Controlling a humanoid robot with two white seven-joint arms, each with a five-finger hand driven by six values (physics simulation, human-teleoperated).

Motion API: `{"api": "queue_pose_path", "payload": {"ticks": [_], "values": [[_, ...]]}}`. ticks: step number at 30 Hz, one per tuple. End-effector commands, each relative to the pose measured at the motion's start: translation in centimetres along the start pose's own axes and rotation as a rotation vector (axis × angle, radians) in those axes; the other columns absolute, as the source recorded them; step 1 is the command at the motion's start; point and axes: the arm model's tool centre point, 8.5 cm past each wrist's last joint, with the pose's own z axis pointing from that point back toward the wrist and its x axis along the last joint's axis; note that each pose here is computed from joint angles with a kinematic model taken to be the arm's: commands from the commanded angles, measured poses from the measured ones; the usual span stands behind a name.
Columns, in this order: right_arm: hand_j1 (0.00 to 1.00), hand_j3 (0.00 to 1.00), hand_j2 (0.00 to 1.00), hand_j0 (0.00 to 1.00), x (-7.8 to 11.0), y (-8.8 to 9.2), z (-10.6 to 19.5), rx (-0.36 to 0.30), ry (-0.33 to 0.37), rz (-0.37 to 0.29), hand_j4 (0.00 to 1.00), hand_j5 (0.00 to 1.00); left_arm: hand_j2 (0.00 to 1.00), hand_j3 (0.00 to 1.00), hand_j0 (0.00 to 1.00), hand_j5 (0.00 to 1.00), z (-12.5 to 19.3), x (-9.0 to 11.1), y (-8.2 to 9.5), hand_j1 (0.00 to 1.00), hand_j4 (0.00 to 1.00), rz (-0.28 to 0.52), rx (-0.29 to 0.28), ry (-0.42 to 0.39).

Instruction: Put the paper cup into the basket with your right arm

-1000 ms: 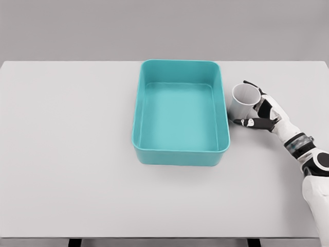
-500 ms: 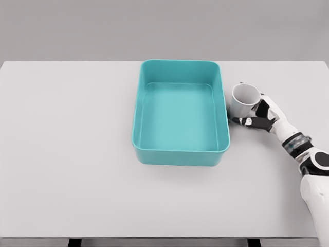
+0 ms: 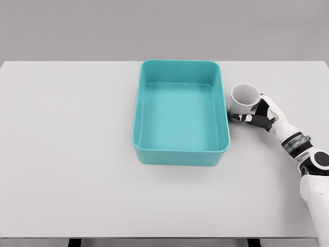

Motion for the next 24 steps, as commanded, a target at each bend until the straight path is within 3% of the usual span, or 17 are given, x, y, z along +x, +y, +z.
{"api": "queue_pose_path", "payload": {"ticks": [1, 9, 14, 17, 21, 24], "values": [[0.60, 0.60, 0.60, 0.60, 0.2, -0.1, 0.0, -0.002, -0.007, -0.003, 0.60, 0.60, 1.00, 1.00, 1.00, 1.00, 0.0, 0.0, 0.0, 1.00, 1.00, 0.000, 0.000, 0.000], [0.56, 0.56, 0.56, 0.56, 0.9, -0.7, 0.0, -0.011, -0.021, -0.005, 0.56, 0.56, 1.00, 1.00, 1.00, 1.00, 0.0, 0.0, 0.0, 1.00, 1.00, 0.000, 0.000, 0.000], [0.55, 0.55, 0.55, 0.55, 3.0, -2.0, 0.6, -0.034, -0.062, 0.024, 0.55, 0.55, 1.00, 1.00, 1.00, 1.00, 0.0, 0.0, 0.0, 1.00, 1.00, 0.000, 0.000, 0.000], [0.55, 0.55, 0.55, 0.55, 4.5, -1.9, 0.6, -0.017, -0.092, 0.058, 0.55, 0.55, 1.00, 1.00, 1.00, 1.00, 0.0, 0.0, 0.0, 1.00, 1.00, 0.000, 0.000, 0.000], [0.55, 0.55, 0.55, 0.55, 5.1, -2.1, 0.7, -0.014, -0.103, 0.074, 0.55, 0.55, 1.00, 1.00, 1.00, 1.00, 0.0, 0.0, 0.0, 1.00, 1.00, 0.001, 0.000, 0.000], [0.55, 0.55, 0.55, 0.55, 6.9, -1.8, 0.4, 0.007, -0.143, 0.109, 0.55, 0.55, 1.00, 1.00, 1.00, 1.00, 0.0, 0.0, 0.0, 1.00, 1.00, 0.000, 0.000, 0.000]]}}
